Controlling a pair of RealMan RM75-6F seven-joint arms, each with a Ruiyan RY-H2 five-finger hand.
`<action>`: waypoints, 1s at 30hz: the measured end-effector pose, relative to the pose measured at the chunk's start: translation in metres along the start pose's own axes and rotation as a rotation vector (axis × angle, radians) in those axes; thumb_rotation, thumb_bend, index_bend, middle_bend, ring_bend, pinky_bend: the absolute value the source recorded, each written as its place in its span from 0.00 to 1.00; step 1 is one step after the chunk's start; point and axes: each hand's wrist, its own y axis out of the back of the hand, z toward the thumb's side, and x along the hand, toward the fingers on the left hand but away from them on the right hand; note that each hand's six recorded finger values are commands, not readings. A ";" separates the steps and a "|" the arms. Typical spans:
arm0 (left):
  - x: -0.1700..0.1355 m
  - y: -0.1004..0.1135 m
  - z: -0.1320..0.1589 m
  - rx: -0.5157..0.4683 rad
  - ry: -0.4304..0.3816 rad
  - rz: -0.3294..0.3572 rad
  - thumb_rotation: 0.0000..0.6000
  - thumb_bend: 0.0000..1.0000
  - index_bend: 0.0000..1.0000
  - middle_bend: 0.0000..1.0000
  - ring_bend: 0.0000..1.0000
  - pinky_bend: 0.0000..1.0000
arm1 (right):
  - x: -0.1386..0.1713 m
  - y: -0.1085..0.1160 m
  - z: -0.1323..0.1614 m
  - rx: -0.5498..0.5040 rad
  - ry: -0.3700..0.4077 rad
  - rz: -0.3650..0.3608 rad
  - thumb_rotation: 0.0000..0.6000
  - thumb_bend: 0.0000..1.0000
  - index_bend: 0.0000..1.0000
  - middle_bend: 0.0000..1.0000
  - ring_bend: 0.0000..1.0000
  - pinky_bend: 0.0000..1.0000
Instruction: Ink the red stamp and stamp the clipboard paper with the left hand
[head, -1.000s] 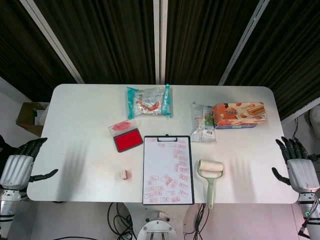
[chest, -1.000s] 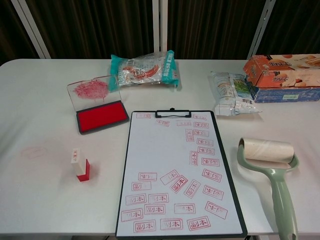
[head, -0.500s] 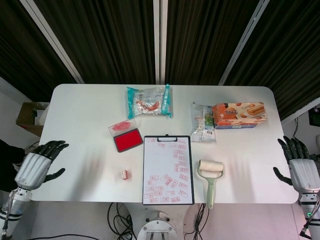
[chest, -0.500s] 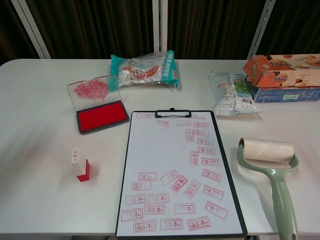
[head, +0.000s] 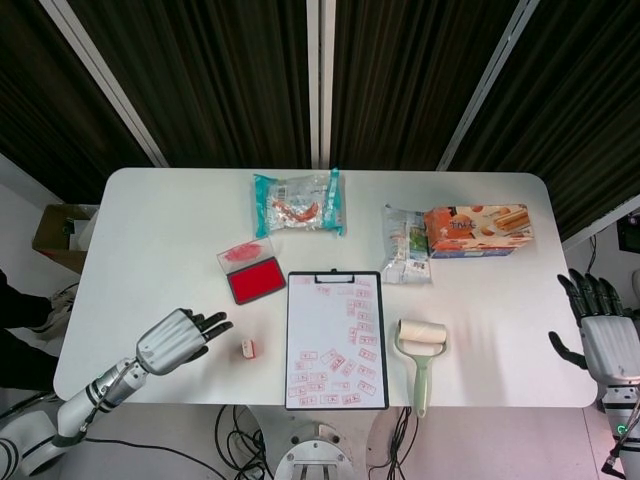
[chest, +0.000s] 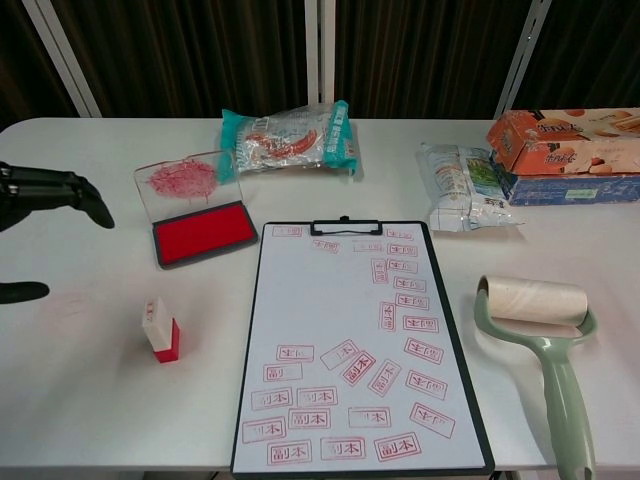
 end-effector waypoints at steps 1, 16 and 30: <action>0.003 -0.003 0.001 -0.001 -0.014 -0.005 1.00 0.17 0.30 0.33 0.82 0.96 | 0.000 0.001 -0.001 0.000 -0.002 -0.002 1.00 0.21 0.00 0.00 0.00 0.00; 0.029 -0.032 0.023 -0.049 -0.133 -0.055 1.00 0.17 0.31 0.34 0.87 0.98 | -0.002 0.005 0.000 0.015 -0.006 -0.004 1.00 0.21 0.00 0.00 0.00 0.00; 0.042 -0.047 0.033 0.006 -0.218 -0.069 1.00 0.22 0.40 0.42 0.90 1.00 | -0.002 0.003 0.002 0.023 -0.011 0.004 1.00 0.21 0.00 0.00 0.00 0.00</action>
